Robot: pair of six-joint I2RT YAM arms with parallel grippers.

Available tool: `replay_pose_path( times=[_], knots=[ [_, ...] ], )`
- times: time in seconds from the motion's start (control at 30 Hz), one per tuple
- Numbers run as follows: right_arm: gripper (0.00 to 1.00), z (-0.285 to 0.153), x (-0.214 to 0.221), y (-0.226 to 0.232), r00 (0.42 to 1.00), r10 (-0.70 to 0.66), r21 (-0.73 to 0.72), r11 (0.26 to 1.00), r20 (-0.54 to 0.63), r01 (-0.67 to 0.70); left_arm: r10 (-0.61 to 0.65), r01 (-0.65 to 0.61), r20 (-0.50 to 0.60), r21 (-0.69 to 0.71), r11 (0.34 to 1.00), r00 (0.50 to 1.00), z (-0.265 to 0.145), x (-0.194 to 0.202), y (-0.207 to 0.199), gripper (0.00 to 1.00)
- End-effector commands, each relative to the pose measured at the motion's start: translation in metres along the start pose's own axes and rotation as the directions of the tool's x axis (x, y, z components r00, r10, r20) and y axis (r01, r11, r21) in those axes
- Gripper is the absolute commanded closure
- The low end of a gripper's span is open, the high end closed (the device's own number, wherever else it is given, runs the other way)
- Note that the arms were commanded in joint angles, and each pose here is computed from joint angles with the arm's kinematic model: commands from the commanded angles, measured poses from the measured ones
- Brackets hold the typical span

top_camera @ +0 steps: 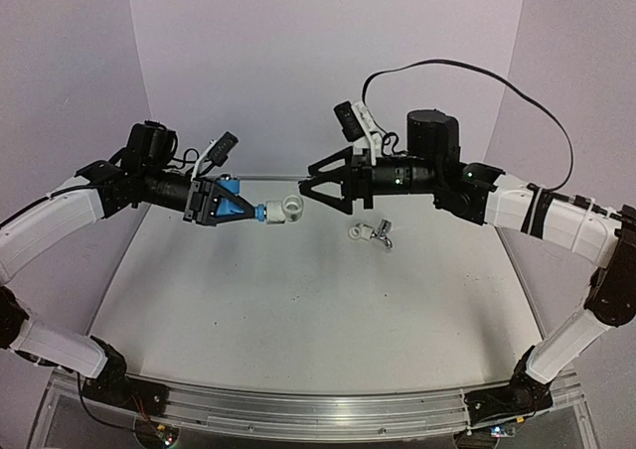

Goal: Install the water faucets
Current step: Screw the adaptor onto the water faucet.

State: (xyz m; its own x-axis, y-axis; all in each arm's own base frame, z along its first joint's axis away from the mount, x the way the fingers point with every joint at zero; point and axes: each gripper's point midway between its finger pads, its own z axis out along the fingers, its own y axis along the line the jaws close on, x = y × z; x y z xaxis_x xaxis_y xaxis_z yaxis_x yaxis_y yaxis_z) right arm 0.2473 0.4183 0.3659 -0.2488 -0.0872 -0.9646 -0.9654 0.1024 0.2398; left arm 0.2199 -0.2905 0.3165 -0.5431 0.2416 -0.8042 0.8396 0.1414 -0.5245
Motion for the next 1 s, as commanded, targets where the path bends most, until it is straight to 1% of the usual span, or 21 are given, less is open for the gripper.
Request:
replay_pose_path(
  times=[0.0, 0.17, 0.3, 0.37, 0.43, 0.5, 0.57, 0.6, 0.63, 0.67, 0.7, 0.77, 0.83, 0.87, 0.9, 0.93, 0.97],
  knots=[
    [0.11, 0.005, 0.017, 0.012, 0.972, -0.226, -0.038, 0.974, -0.058, 0.224, 0.002, -0.006, 0.020, 0.190, 0.982, 1.000, -0.010, -0.024, -0.043, 1.00],
    [0.11, 0.018, 0.031, 0.015, 0.981, -0.182, -0.090, 0.980, -0.066, 0.176, -0.013, 0.011, 0.005, 0.211, 0.977, 1.000, -0.006, -0.023, -0.039, 1.00],
    [0.17, 0.027, 0.032, 0.015, 0.993, -0.115, -0.125, 0.986, -0.029, 0.111, -0.018, 0.017, 0.001, 0.205, 0.979, 1.000, -0.002, -0.024, -0.033, 1.00],
    [0.27, 0.030, 0.033, 0.017, 0.998, -0.067, -0.151, 0.986, -0.020, 0.063, -0.013, 0.012, 0.004, 0.196, 0.980, 1.000, -0.001, -0.026, -0.031, 1.00],
    [0.45, 0.035, 0.031, 0.012, 1.000, -0.003, -0.140, 0.990, -0.017, 0.001, 0.003, -0.005, 0.013, 0.169, 0.986, 1.000, -0.001, -0.028, -0.028, 1.00],
    [0.61, 0.040, 0.029, 0.006, 0.996, 0.083, -0.125, 0.989, -0.017, -0.084, 0.044, -0.047, 0.030, 0.107, 0.993, 0.999, -0.001, -0.028, -0.020, 1.00],
    [0.78, 0.045, 0.029, -0.003, 0.975, 0.222, -0.111, 0.968, -0.019, -0.223, 0.125, -0.125, 0.047, -0.002, 0.992, 0.991, -0.004, -0.026, -0.007, 1.00],
    [0.85, 0.046, 0.027, -0.009, 0.950, 0.313, -0.104, 0.944, -0.020, -0.313, 0.181, -0.177, 0.048, -0.074, 0.981, 0.982, -0.006, -0.026, 0.001, 1.00],
    [0.87, 0.049, 0.032, -0.019, 0.914, 0.405, -0.099, 0.909, -0.031, -0.406, 0.233, -0.226, 0.038, -0.138, 0.964, 0.972, -0.006, -0.024, 0.009, 1.00],
    [0.88, 0.051, 0.035, -0.027, 0.862, 0.505, -0.101, 0.856, -0.040, -0.507, 0.296, -0.286, 0.019, -0.212, 0.935, 0.955, -0.009, -0.023, 0.018, 1.00],
    [0.89, 0.052, 0.038, -0.032, 0.802, 0.595, -0.121, 0.794, -0.049, -0.596, 0.359, -0.350, -0.015, -0.265, 0.899, 0.933, -0.008, -0.020, 0.024, 1.00],
    [0.87, 0.050, 0.045, -0.045, 0.647, 0.760, -0.175, 0.630, -0.063, -0.757, 0.466, -0.470, -0.101, -0.346, 0.812, 0.879, -0.006, -0.012, 0.036, 1.00],
    [0.87, 0.047, 0.053, -0.054, 0.503, 0.861, -0.237, 0.476, -0.069, -0.847, 0.549, -0.569, -0.166, -0.350, 0.744, 0.819, -0.003, -0.005, 0.039, 1.00],
    [0.87, 0.046, 0.063, -0.061, 0.439, 0.896, -0.259, 0.410, -0.064, -0.875, 0.572, -0.596, -0.179, -0.342, 0.727, 0.801, -0.001, -0.003, 0.039, 1.00],
    [0.87, 0.042, 0.060, -0.062, 0.399, 0.915, -0.311, 0.363, -0.058, -0.878, 0.592, -0.617, -0.186, -0.327, 0.715, 0.784, 0.000, -0.002, 0.037, 1.00],
    [0.87, 0.042, 0.066, -0.066, 0.378, 0.924, -0.323, 0.342, -0.055, -0.883, 0.599, -0.625, -0.186, -0.315, 0.714, 0.779, 0.002, -0.001, 0.036, 1.00],
    [0.85, 0.043, 0.070, -0.068, 0.370, 0.927, -0.335, 0.331, -0.059, -0.882, 0.602, -0.628, -0.184, -0.303, 0.717, 0.777, 0.004, 0.000, 0.036, 1.00]
  ],
)
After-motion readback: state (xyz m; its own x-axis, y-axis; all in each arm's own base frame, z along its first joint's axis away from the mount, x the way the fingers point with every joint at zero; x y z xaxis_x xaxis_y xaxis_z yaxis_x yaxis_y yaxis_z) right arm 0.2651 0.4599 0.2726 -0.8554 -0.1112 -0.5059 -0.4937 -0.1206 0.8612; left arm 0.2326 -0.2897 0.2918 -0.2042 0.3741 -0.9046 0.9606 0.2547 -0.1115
